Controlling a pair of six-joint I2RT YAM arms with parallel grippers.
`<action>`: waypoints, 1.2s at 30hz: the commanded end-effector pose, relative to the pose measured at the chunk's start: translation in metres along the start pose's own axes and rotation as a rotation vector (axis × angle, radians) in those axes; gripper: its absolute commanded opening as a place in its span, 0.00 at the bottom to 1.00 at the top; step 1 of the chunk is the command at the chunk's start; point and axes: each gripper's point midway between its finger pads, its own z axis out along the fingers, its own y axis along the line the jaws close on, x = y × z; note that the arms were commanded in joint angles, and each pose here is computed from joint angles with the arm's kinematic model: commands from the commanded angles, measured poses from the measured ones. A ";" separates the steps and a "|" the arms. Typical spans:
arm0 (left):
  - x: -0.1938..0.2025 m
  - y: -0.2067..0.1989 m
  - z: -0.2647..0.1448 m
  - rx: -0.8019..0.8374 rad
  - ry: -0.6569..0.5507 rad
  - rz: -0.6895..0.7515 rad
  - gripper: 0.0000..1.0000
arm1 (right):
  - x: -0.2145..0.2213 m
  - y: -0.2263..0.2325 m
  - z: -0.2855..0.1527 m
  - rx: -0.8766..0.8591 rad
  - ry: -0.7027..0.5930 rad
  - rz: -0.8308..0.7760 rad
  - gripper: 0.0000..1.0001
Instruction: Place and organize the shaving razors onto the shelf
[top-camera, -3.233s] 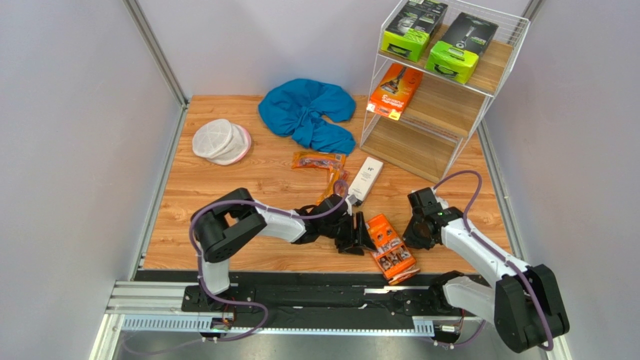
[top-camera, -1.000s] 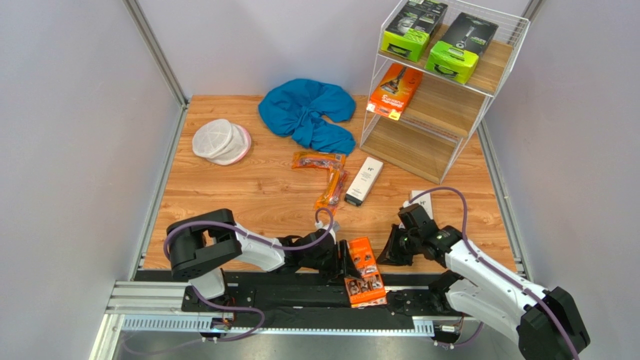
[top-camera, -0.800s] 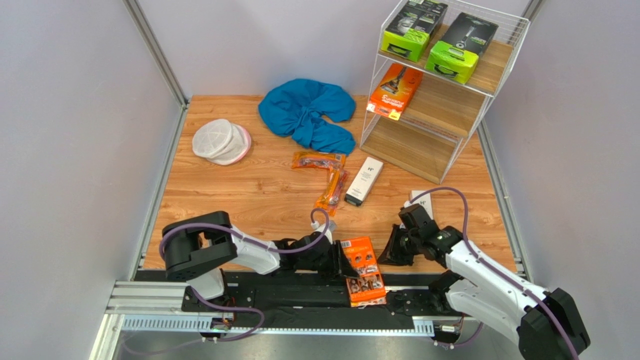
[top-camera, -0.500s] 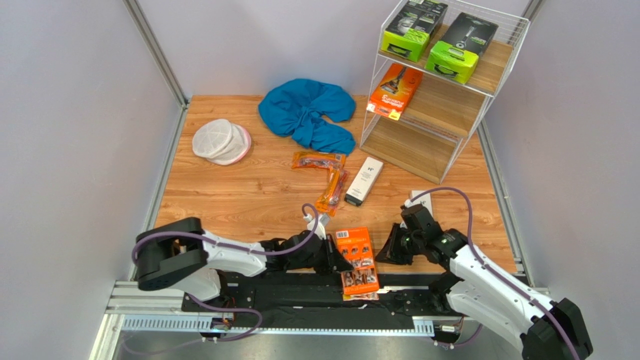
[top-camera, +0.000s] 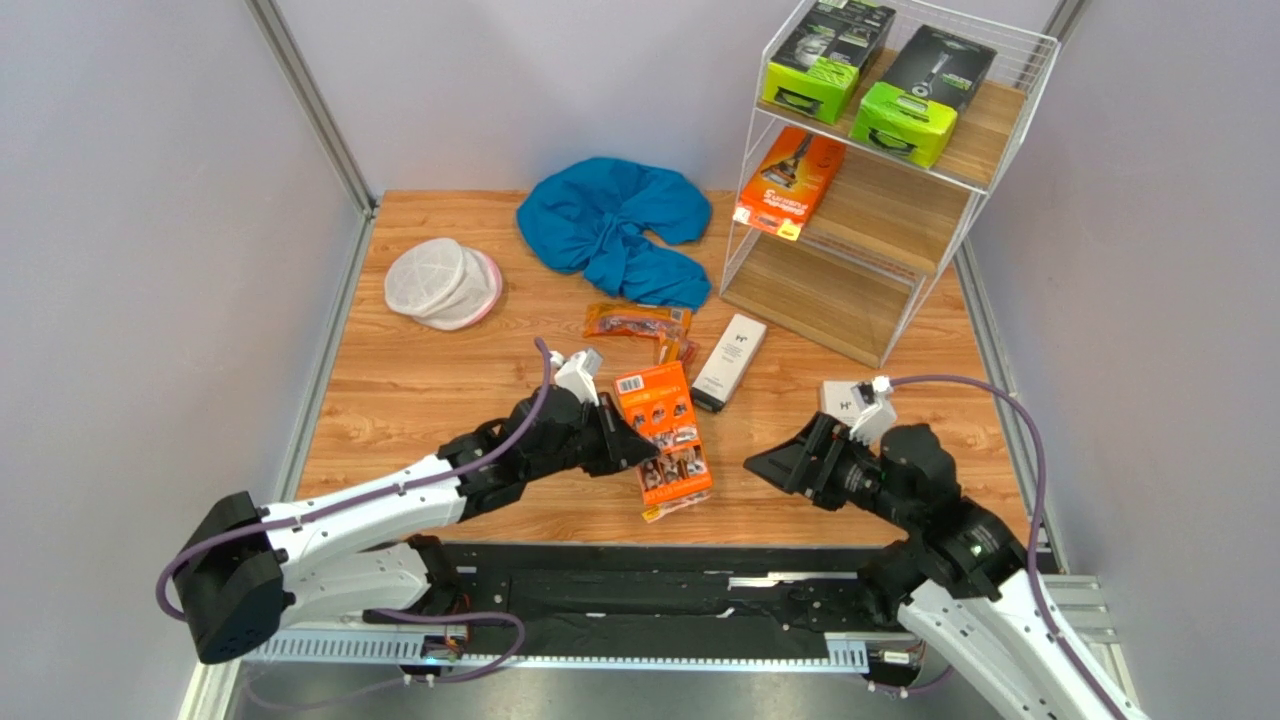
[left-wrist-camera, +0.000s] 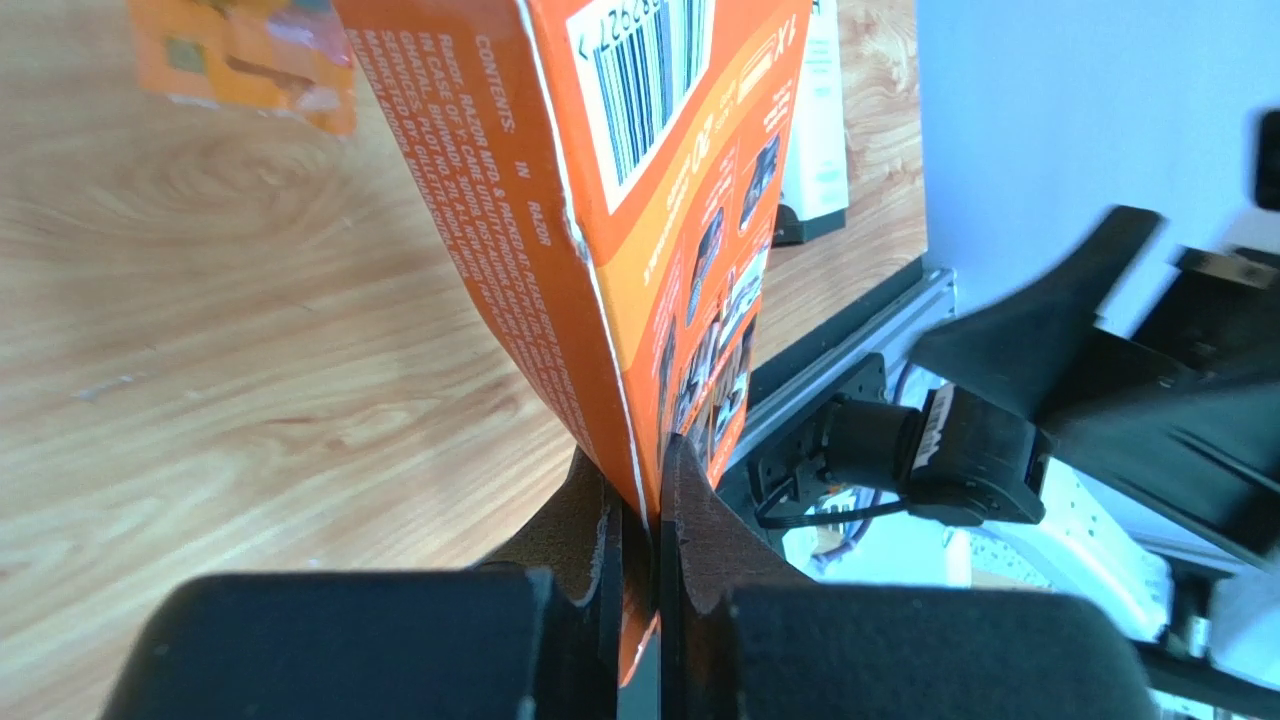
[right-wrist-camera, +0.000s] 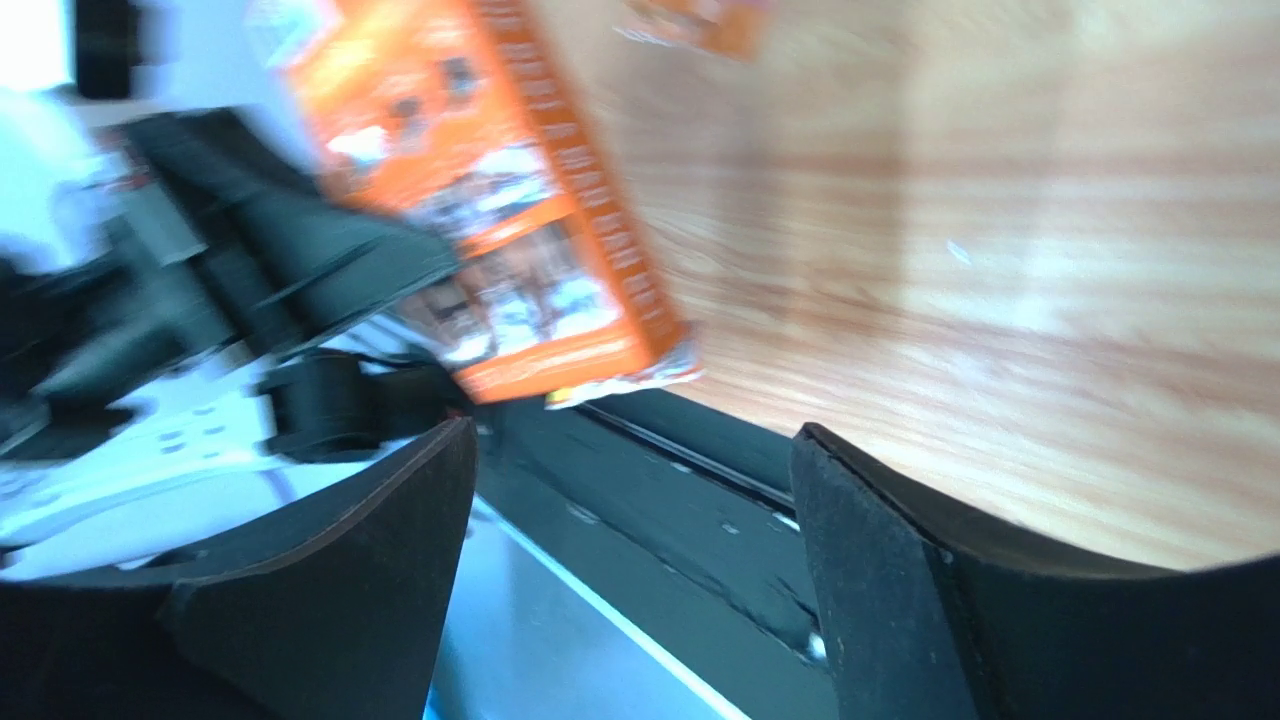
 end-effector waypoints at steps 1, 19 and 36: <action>-0.015 -0.031 -0.010 0.164 0.045 0.112 0.00 | -0.005 0.042 -0.010 -0.240 -0.038 0.004 0.81; -0.038 -0.086 -0.004 0.443 0.018 0.024 0.00 | -0.003 0.071 0.001 -0.481 -0.019 0.102 0.65; -0.054 -0.105 0.010 0.545 -0.023 -0.111 0.00 | -0.009 0.066 0.005 -0.494 -0.070 0.131 0.57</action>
